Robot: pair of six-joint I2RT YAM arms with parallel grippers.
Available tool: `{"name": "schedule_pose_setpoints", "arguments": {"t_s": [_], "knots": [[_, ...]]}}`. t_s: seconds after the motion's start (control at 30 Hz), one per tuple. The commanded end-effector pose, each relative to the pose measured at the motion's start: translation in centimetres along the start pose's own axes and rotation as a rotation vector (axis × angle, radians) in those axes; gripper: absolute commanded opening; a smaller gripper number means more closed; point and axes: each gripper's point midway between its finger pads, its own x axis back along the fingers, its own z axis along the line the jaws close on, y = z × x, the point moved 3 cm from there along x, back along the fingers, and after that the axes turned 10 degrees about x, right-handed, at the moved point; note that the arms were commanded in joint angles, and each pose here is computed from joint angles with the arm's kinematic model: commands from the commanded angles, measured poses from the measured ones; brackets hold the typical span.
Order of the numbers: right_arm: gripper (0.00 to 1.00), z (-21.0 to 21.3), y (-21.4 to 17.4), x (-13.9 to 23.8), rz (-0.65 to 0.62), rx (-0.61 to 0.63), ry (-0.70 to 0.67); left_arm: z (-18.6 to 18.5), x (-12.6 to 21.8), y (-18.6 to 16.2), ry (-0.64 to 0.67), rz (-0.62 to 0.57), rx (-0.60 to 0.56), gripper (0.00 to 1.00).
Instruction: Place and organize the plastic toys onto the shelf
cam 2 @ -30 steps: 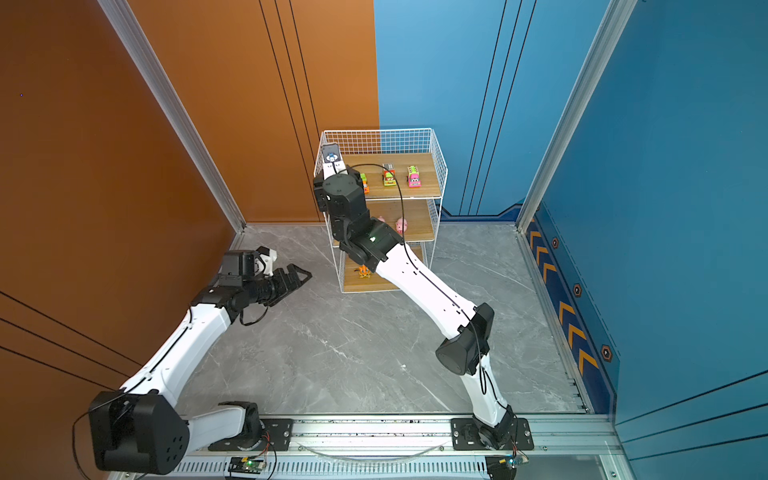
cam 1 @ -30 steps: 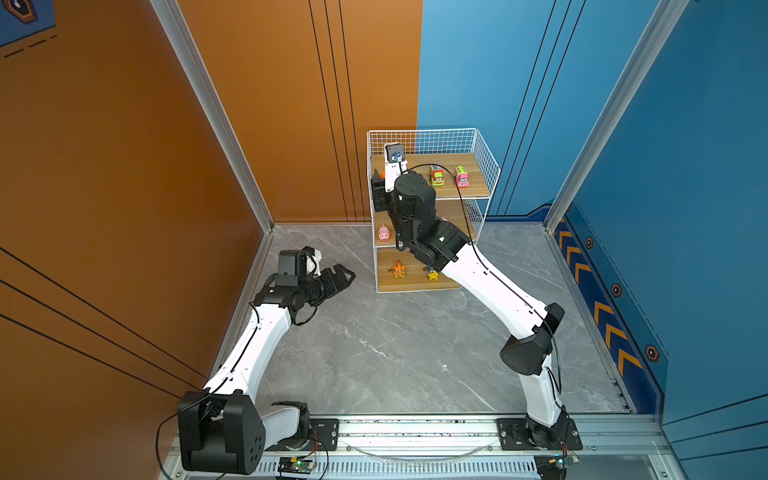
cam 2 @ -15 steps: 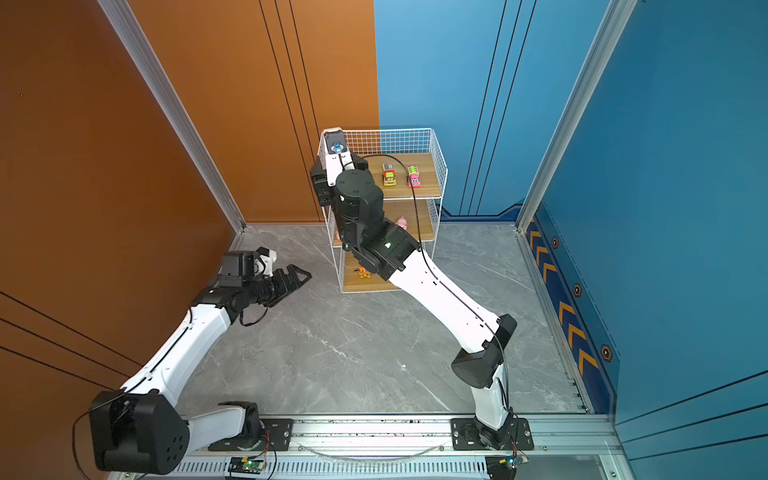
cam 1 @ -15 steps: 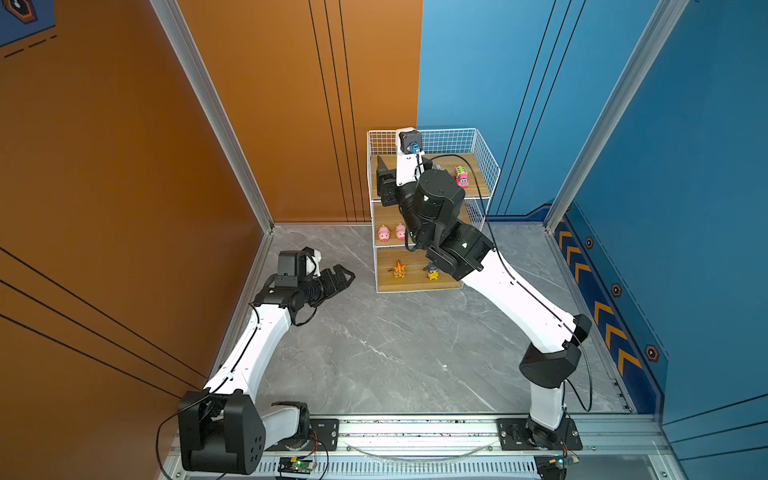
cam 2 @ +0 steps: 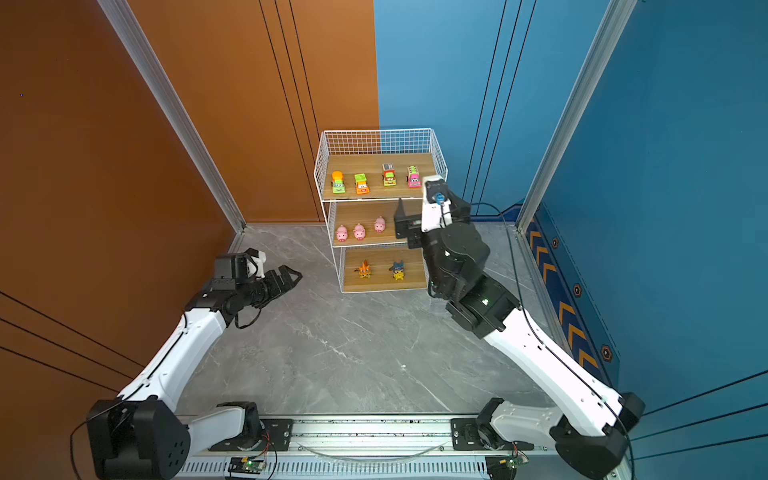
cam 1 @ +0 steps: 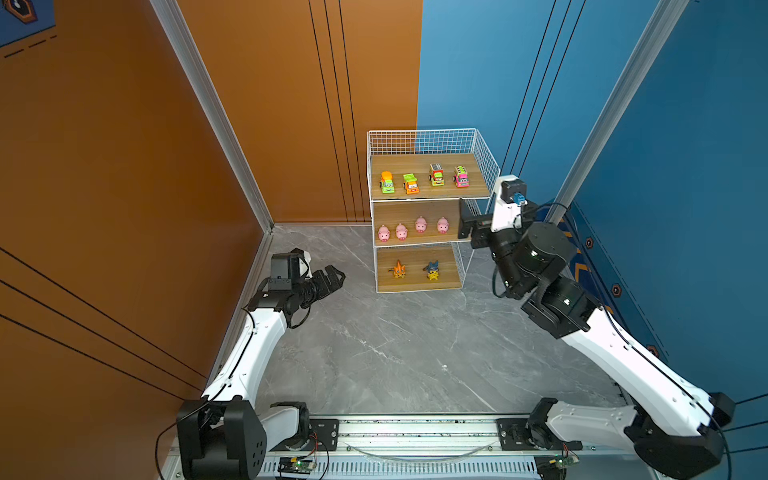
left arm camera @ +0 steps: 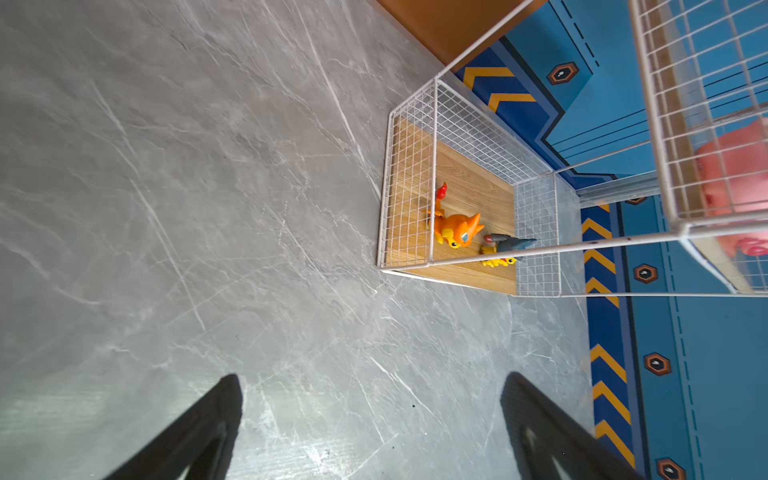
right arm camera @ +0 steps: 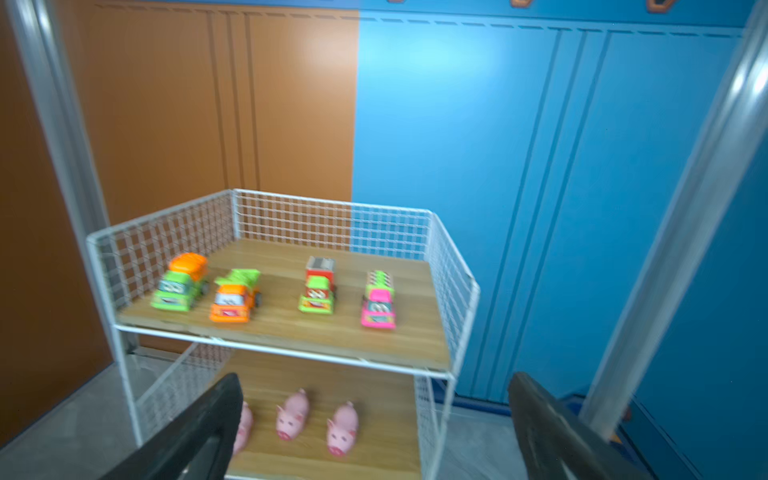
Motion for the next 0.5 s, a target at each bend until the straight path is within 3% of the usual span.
{"name": "schedule_pose_setpoints", "arguments": {"t_s": [0.0,0.13,0.27,0.37,0.47], "knots": [[1.00,-3.0,-6.6,1.5,0.068,-0.067,-0.076,2.0,1.4,1.9,0.140,-0.173,-0.079,0.98],[1.00,-5.6,-16.4,2.9,0.186,-0.099,-0.144,4.3,2.5,3.0,0.241,-0.367,-0.142,0.98],[1.00,-7.6,-23.6,4.0,0.247,-0.151,-0.202,5.5,2.6,3.0,0.292,-0.514,-0.253,0.98],[0.99,-8.5,-28.9,3.9,0.290,-0.198,-0.248,6.9,1.5,2.7,0.368,-0.540,-0.341,0.98],[0.99,-8.0,-32.8,3.5,0.333,-0.159,-0.248,8.4,-0.7,2.1,0.406,-0.518,-0.409,0.98]]}}
